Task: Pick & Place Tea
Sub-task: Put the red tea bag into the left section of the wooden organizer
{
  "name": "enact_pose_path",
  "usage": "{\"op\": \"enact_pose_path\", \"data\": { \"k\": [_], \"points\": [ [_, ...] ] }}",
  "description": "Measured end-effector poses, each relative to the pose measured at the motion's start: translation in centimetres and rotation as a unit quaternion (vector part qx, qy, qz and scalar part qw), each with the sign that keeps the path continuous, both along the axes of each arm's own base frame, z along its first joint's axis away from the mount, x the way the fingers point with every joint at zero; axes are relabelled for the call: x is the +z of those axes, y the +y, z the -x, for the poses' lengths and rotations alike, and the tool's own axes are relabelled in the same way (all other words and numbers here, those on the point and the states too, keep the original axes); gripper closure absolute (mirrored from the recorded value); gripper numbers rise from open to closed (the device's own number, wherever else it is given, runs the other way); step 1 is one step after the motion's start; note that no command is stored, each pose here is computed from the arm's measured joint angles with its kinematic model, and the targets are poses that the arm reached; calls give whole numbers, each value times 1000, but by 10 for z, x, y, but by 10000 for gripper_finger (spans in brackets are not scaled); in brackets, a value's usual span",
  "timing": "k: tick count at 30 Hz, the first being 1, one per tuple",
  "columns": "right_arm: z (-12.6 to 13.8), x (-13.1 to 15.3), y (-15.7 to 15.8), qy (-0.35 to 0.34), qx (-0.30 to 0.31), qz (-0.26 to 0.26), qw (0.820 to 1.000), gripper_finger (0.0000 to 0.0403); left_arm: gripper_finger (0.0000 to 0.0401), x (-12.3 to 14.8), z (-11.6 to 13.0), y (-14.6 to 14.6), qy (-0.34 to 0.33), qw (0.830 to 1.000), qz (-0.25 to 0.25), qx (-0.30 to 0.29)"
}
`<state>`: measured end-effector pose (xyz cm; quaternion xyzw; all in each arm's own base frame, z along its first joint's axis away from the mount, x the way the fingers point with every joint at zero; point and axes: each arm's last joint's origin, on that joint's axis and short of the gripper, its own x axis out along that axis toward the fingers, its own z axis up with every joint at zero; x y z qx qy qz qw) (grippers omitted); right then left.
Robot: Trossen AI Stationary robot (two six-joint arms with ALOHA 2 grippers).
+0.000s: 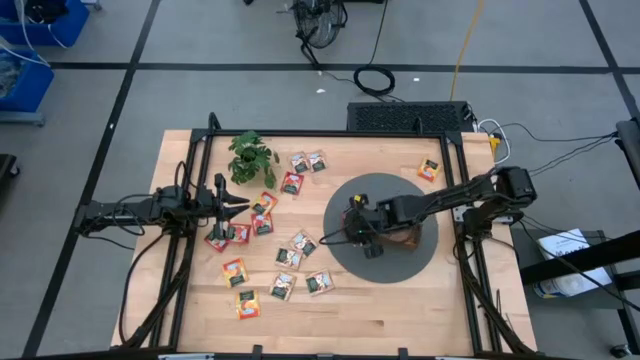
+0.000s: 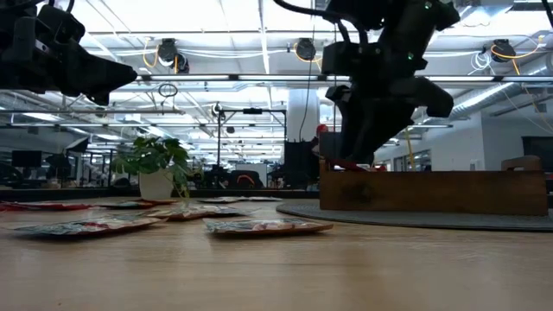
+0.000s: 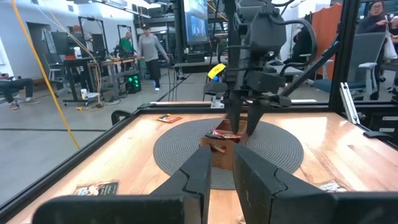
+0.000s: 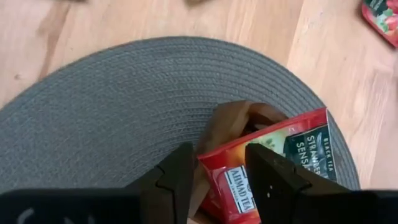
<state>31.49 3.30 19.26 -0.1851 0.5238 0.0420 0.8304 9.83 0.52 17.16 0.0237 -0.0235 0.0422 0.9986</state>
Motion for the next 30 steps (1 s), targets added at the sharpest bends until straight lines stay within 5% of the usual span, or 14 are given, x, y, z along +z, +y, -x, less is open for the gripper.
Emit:
{"op": "enact_pose_path", "data": {
  "k": [30],
  "points": [
    [3, 9, -6, -19, -12, 54, 998, 288, 329, 0, 0, 0, 0, 1000, 0, 0]
  ]
}}
